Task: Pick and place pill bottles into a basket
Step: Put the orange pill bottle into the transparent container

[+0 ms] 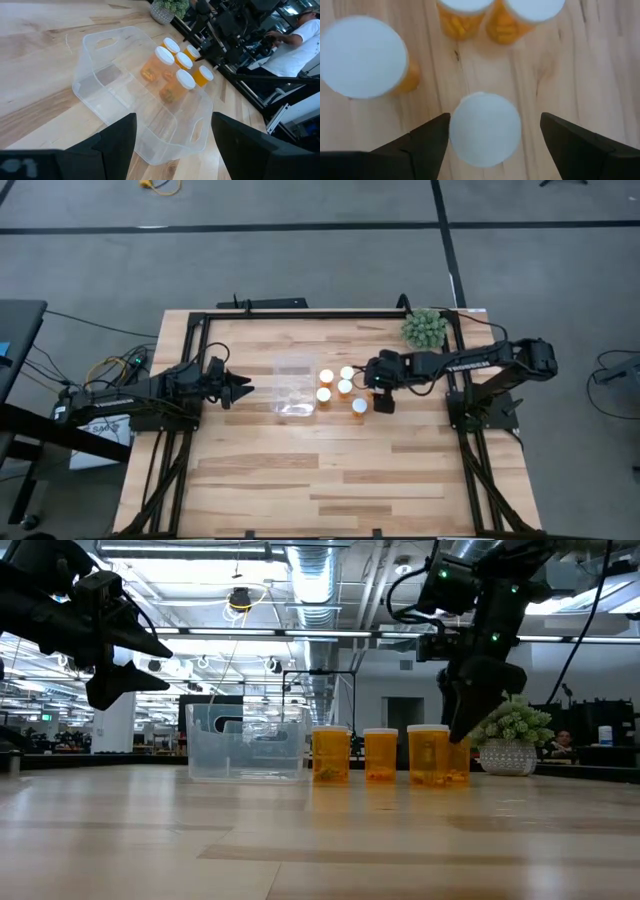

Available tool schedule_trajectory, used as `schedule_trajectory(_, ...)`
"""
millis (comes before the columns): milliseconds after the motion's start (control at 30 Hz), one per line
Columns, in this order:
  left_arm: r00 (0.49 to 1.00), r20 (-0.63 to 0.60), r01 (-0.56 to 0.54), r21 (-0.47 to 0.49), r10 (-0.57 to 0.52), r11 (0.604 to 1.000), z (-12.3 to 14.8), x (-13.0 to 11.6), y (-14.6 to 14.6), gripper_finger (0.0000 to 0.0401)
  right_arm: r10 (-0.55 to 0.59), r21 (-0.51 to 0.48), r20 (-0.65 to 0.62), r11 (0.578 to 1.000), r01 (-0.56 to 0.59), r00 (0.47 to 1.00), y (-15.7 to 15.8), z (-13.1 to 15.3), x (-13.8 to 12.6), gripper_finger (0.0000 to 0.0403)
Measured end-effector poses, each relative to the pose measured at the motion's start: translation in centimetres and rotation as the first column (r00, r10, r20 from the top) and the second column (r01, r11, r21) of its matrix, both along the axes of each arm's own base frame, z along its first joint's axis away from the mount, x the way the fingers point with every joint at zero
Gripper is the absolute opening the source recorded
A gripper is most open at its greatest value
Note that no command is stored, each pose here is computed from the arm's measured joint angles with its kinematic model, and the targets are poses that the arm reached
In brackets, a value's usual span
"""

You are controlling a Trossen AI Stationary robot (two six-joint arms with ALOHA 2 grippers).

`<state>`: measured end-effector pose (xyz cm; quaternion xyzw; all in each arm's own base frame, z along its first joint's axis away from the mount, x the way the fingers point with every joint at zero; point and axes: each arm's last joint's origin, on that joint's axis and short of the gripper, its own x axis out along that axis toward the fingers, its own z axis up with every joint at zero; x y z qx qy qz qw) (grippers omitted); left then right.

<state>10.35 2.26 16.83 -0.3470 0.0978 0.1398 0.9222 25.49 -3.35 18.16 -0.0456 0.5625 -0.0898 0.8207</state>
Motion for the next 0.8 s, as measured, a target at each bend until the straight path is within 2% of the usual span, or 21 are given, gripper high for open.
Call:
schedule_trajectory(200, 1.0, 0.0, 0.0, 0.001, 0.0, 1.0, 0.0, 0.0, 0.0, 0.0247, 0.02, 0.0, 0.001, 1.0, -0.02, 1.0, -0.2, 1.5, 0.5, 0.0301)
schedule_trajectory(467, 1.0, -0.002, 0.003, 0.011, -0.003, 1.0, 0.0, 0.0, 0.0, 0.0247, 0.072, 0.059, -0.03, 0.996, -0.07, 0.997, 0.1, 1.4, 0.3, 0.0301)
schedule_trajectory(800, 1.0, -0.002, 0.003, 0.011, -0.003, 1.0, 0.0, 0.0, 0.0, 0.0247, 0.065, 0.054, -0.031, 0.997, -0.063, 0.997, -0.5, 0.9, 0.1, 0.0302)
